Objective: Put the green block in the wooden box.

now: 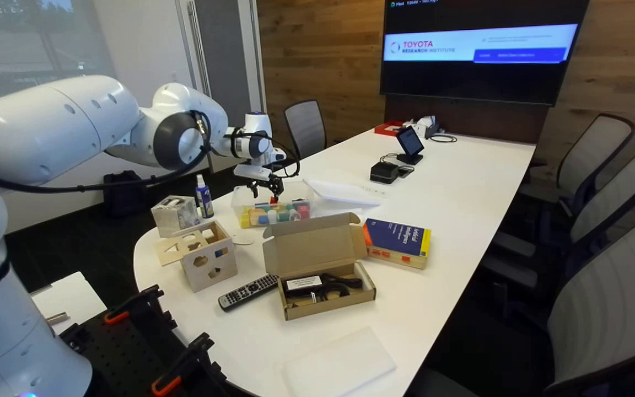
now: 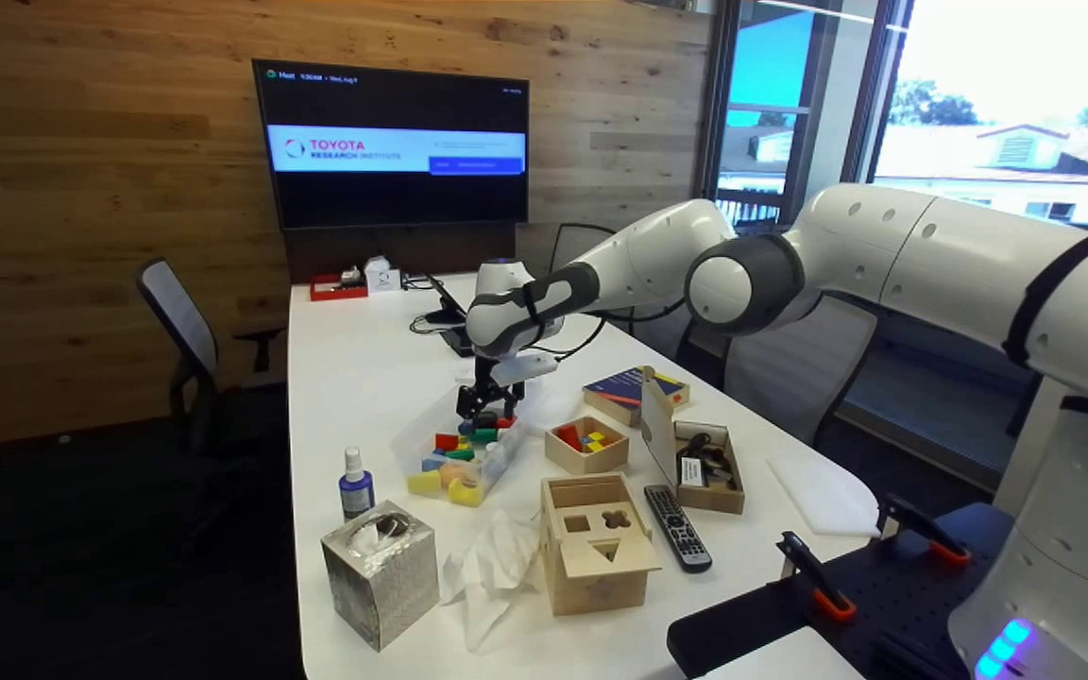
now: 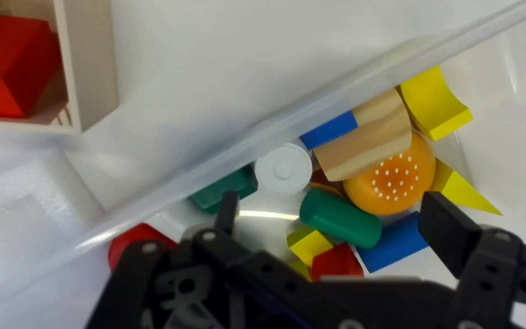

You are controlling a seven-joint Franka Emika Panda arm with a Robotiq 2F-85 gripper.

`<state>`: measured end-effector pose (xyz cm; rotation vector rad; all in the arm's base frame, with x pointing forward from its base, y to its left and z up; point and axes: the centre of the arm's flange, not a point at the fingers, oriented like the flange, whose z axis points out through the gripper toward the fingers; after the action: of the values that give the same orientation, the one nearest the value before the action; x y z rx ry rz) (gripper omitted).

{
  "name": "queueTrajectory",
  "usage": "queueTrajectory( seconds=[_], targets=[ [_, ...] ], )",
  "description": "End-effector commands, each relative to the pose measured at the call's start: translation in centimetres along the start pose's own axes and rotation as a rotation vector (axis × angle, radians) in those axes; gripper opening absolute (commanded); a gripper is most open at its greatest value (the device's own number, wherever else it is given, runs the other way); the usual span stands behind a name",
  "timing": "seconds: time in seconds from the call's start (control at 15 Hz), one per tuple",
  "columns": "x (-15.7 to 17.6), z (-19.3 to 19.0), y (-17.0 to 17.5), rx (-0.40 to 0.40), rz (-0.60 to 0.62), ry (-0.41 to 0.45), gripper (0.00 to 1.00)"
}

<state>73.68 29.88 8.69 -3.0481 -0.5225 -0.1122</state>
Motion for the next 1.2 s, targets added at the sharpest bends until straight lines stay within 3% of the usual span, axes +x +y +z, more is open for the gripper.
queueTrajectory(
  seconds=[0.0, 1.13],
  targets=[
    [6.0, 3.2, 0.4, -0.045, -0.005, -0.029, 1.0],
    [3.8, 9.0, 0.2, -0.042, 0.001, -0.137, 1.0]
  ],
)
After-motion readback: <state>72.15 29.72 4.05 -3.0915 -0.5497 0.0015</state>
